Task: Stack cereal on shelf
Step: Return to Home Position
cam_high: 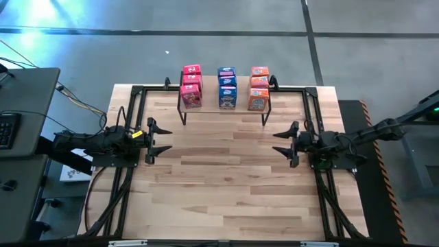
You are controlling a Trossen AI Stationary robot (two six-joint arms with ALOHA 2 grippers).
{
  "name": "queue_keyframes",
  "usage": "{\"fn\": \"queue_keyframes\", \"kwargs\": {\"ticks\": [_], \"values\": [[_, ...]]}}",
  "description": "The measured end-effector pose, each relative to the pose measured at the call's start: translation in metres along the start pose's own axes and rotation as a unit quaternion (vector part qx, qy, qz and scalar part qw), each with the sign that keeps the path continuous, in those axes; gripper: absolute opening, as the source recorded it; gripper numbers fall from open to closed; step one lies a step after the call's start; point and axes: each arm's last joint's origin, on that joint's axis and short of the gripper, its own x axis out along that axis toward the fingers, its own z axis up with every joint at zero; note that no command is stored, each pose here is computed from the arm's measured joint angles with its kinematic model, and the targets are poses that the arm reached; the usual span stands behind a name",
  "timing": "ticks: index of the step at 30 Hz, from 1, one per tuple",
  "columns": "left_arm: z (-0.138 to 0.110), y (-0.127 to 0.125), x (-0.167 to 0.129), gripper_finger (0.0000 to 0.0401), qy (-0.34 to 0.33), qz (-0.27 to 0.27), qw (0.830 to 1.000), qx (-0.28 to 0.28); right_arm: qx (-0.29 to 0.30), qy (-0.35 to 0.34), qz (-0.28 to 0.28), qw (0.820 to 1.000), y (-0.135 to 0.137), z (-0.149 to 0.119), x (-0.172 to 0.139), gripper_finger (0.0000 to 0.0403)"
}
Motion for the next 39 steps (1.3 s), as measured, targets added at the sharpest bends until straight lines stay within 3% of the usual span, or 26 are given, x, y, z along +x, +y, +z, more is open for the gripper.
{"fn": "queue_keyframes", "kwargs": {"ticks": [7,20,27,32,39], "values": [[0.000,0.000,0.000,0.0262,0.000,0.000,1.000,0.000,-0.007,-0.014,-0.005,1.000,-0.003,-0.009,-0.007,0.0241],[0.000,0.000,0.000,0.0262,0.000,0.000,1.000,0.000,-0.022,0.061,-0.040,0.997,-0.007,-0.025,-0.011,0.0241],[0.000,0.000,0.000,0.0262,0.000,0.000,1.000,0.000,-0.031,0.069,-0.064,0.995,-0.008,-0.027,-0.010,0.0241],[0.000,0.000,0.000,0.0262,0.000,0.000,1.000,0.000,-0.080,0.073,-0.070,0.992,-0.008,-0.027,-0.010,0.0241],[0.000,0.000,0.000,0.0262,0.000,0.000,1.000,0.000,-0.062,0.072,-0.067,0.993,-0.008,-0.027,-0.010,0.0241]]}}
